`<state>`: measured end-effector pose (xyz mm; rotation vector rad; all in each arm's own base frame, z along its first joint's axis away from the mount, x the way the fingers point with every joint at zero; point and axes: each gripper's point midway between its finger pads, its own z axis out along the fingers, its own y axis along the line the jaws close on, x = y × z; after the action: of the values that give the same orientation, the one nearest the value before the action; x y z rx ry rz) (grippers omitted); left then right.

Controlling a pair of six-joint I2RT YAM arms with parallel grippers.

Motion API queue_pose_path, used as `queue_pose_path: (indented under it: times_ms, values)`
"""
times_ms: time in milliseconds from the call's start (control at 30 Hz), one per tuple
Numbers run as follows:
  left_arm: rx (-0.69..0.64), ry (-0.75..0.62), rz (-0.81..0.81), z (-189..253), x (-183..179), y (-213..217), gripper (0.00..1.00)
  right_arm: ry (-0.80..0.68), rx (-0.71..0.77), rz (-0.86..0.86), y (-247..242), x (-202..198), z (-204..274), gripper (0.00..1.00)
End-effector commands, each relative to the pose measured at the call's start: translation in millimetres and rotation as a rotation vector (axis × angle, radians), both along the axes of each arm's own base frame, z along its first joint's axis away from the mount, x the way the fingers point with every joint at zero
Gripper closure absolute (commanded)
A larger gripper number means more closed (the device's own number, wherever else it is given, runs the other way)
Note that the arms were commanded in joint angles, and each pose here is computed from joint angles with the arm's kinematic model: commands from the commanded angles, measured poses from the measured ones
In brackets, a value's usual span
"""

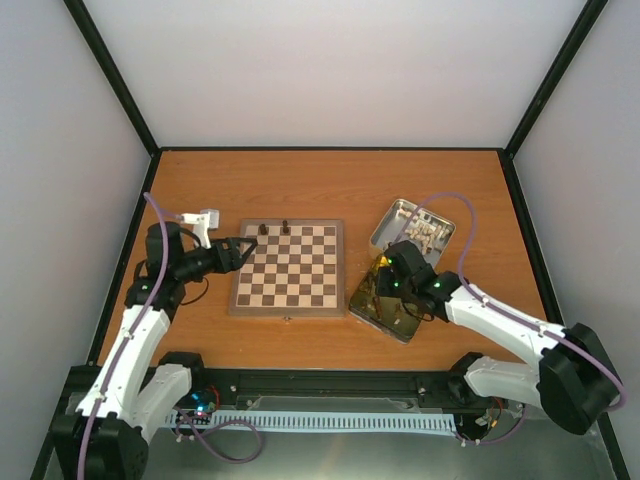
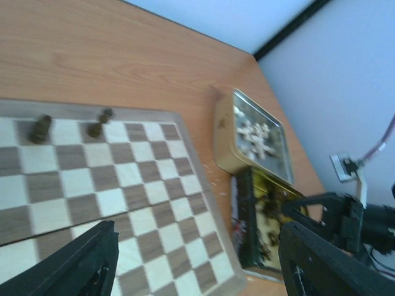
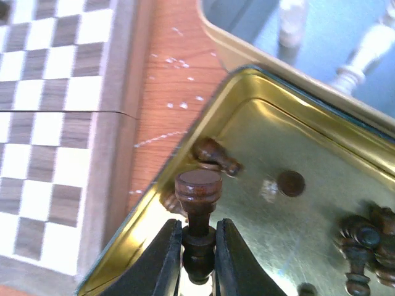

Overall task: Set up the chess pieces on the board
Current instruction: Pick up the chess piece from the storage box, then place the chess piece on the chessboard.

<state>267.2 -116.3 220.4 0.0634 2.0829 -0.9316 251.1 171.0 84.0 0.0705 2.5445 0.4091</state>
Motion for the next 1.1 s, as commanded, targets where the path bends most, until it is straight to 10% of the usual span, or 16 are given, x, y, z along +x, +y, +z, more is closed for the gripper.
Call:
queue_pose_path:
  times_ms: [0,400,733,1067]
  values:
    - [-0.120,-0.004,-0.184,16,-11,-38,0.28,-0.162,0.107,0.180,26,5,40,0.92]
    - [-0.343,0.138,-0.401,23,-36,-81,0.27,-0.296,0.464,0.700,117,-27,121,0.93]
    - [-0.378,0.312,-0.480,3,-53,-108,0.26,-0.256,0.447,0.932,178,-35,120,0.92]
    - [-0.413,0.403,-0.427,-13,-43,-109,0.49,-0.197,0.402,1.045,203,-44,105,0.93]
